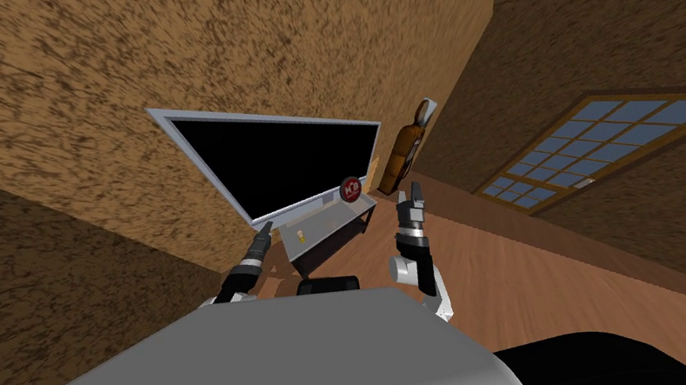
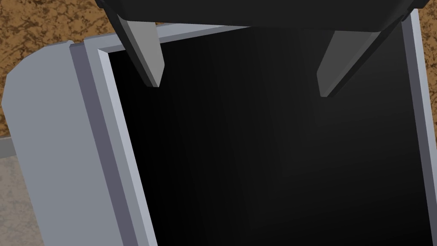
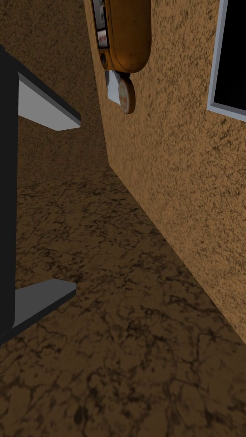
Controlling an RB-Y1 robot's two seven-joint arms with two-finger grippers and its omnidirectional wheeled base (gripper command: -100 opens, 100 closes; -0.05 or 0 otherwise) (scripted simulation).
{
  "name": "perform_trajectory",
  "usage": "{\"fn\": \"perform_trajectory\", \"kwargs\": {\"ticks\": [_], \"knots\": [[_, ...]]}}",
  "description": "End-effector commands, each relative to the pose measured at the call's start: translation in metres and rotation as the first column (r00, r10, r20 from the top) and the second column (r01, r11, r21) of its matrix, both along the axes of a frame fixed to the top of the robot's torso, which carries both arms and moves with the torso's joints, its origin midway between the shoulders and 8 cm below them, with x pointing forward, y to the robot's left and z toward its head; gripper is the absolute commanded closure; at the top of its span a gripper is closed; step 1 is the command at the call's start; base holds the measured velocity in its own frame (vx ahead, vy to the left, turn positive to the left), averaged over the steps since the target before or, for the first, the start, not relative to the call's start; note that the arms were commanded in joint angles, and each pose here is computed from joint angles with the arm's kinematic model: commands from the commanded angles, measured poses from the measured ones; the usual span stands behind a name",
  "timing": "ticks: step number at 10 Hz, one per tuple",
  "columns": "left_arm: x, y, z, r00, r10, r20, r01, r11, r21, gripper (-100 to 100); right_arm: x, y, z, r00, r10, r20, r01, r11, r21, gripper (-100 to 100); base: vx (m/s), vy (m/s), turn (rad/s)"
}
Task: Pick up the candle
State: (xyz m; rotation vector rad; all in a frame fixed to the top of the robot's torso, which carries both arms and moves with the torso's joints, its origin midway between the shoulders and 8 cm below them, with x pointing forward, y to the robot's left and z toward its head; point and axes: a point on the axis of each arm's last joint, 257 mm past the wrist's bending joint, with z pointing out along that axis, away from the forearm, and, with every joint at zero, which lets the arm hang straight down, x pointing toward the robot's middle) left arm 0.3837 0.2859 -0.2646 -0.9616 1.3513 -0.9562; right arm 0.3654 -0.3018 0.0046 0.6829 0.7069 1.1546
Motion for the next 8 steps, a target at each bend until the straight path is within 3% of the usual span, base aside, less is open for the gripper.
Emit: {"fn": "perform_trajectory", "kwargs": {"ticks": [1, 3, 8], "knots": [[0.000, 0.000, 0.000, 1.000, 0.000, 0.000, 0.000, 1.000, 0.000, -100, 0.000, 0.000, 0.000, 1.000, 0.000, 0.000, 0.000, 1.000, 0.000, 0, 0.000, 0.000, 0.000], [0.004, 0.006, -0.024, 0.998, 0.022, -0.059, -0.024, 0.999, -0.025, -100, 0.000, 0.000, 0.000, 1.000, 0.000, 0.000, 0.000, 1.000, 0.000, 0, 0.014, -0.019, 0.056], [0.004, 0.006, -0.024, 0.998, 0.022, -0.059, -0.024, 0.999, -0.025, -100, 0.000, 0.000, 0.000, 1.000, 0.000, 0.000, 0.000, 1.000, 0.000, 0, 0.004, -0.006, 0.016]]}}
